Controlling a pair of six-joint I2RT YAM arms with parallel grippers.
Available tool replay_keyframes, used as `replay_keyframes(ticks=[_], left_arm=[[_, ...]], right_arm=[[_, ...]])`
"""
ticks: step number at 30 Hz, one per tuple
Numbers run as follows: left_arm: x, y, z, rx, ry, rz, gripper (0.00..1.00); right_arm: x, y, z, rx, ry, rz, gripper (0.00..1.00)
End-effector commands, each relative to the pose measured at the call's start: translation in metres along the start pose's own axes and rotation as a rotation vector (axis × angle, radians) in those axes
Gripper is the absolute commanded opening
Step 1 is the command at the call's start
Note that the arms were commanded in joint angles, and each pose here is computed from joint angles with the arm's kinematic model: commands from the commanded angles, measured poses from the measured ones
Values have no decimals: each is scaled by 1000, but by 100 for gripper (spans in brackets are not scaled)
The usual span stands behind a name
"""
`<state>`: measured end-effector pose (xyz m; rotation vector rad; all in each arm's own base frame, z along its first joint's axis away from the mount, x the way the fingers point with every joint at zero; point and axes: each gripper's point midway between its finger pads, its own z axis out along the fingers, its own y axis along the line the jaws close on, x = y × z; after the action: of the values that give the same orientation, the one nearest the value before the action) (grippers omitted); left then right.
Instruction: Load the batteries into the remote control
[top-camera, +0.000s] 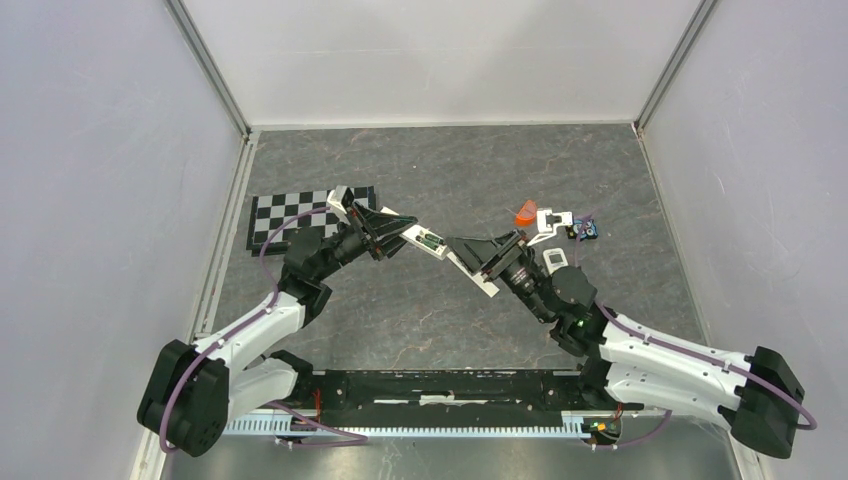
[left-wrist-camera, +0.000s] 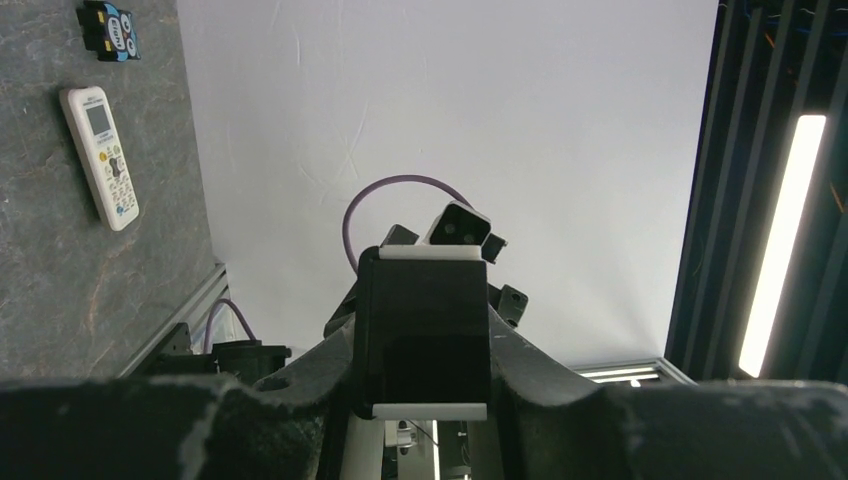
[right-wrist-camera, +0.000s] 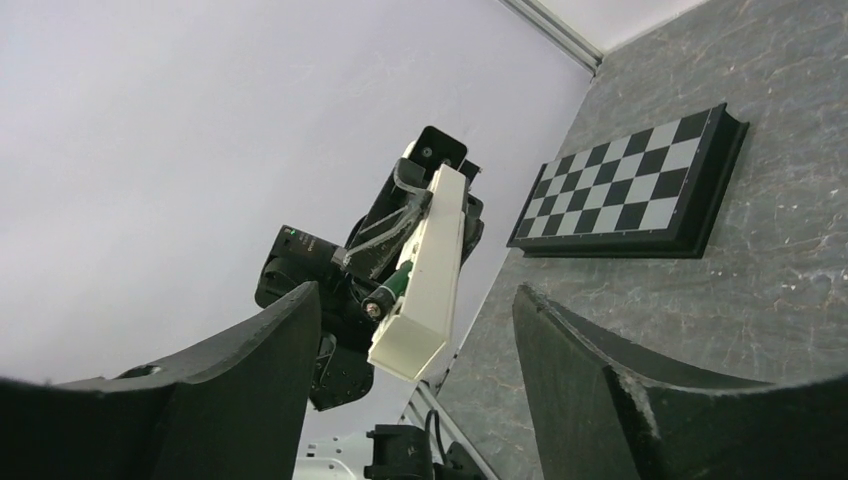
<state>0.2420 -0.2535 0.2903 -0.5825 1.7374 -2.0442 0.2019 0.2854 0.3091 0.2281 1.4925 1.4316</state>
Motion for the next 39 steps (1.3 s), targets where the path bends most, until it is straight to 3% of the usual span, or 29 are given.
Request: replay_keyframes(ticks=[1, 13, 32, 36, 39], left_arm=[[6, -33, 1, 100, 24, 21, 2], [9, -35, -1, 108, 37, 41, 2], [12, -40, -2, 123, 50, 80, 2], [12, -39, -2, 115, 43, 88, 2], [11, -38, -2, 113, 38, 94, 2]], right_arm=[[-5, 16, 5, -41, -14, 59, 72], [-2, 15, 12, -43, -19, 81, 61], [9, -7, 15, 47, 4, 88, 52], [9, -10, 13, 59, 4, 90, 53], [6, -9, 11, 54, -3, 87, 62]])
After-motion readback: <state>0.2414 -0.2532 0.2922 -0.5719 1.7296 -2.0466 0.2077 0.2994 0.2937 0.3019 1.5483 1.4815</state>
